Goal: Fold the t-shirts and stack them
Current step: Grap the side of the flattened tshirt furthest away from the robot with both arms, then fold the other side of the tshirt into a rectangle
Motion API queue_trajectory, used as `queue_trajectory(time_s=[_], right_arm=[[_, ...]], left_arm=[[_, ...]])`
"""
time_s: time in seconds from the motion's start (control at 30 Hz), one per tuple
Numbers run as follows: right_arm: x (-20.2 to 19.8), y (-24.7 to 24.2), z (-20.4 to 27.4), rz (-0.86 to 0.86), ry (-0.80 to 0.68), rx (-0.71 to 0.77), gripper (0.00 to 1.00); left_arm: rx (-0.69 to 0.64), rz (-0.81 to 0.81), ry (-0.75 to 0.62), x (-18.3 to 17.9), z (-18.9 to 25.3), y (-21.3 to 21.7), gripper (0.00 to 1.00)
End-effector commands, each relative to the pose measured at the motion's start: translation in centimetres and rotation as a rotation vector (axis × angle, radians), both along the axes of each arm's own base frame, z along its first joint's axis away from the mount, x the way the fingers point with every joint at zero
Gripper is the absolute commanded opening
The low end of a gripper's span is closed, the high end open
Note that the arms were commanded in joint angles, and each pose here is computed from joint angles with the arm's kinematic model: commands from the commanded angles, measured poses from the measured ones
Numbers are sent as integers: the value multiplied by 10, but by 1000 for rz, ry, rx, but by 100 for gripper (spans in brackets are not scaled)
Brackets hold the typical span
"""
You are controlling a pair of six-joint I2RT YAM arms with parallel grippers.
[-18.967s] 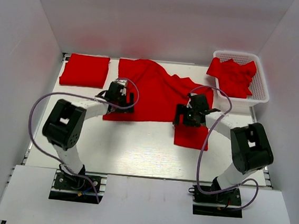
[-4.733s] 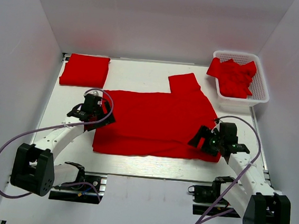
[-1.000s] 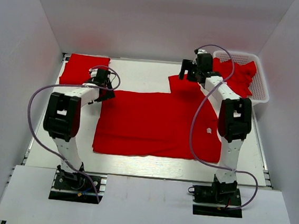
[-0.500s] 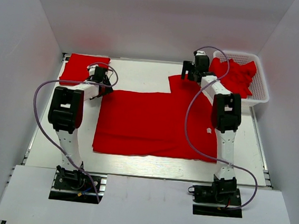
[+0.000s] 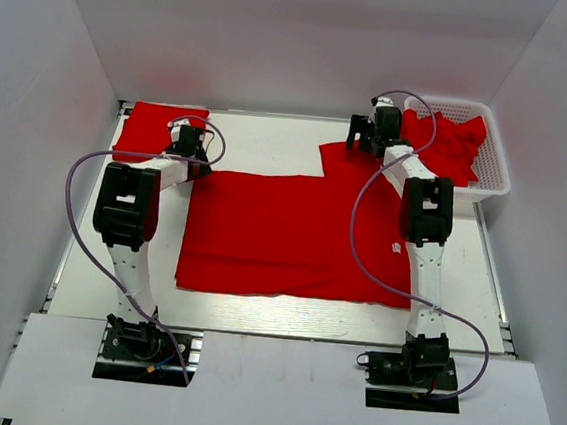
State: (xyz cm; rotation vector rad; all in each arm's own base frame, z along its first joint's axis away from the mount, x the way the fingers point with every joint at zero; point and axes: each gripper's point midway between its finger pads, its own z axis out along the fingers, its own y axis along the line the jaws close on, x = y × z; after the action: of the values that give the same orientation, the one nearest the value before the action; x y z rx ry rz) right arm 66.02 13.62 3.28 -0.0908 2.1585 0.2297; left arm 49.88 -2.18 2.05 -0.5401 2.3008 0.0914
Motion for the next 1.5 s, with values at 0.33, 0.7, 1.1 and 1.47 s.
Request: queue_trajectory(time_s=[0.33,0.7,1.1,1.47], right_arm=[[-13,22,-19,100,60,35,33],[-12,13,29,83,-52,-104,0],[-121,-1,145,65,-294,-55,0],[-243,-33,146,-2,-266,-16,0]], left_arm=[[-86,-84,94,-21,-26,-19,33],[-99,-122,43,-7,-5,-26,0],[-104,-174,-77,-33,51,-34,0],[-120,-150,-140,-84,71,-26,0]])
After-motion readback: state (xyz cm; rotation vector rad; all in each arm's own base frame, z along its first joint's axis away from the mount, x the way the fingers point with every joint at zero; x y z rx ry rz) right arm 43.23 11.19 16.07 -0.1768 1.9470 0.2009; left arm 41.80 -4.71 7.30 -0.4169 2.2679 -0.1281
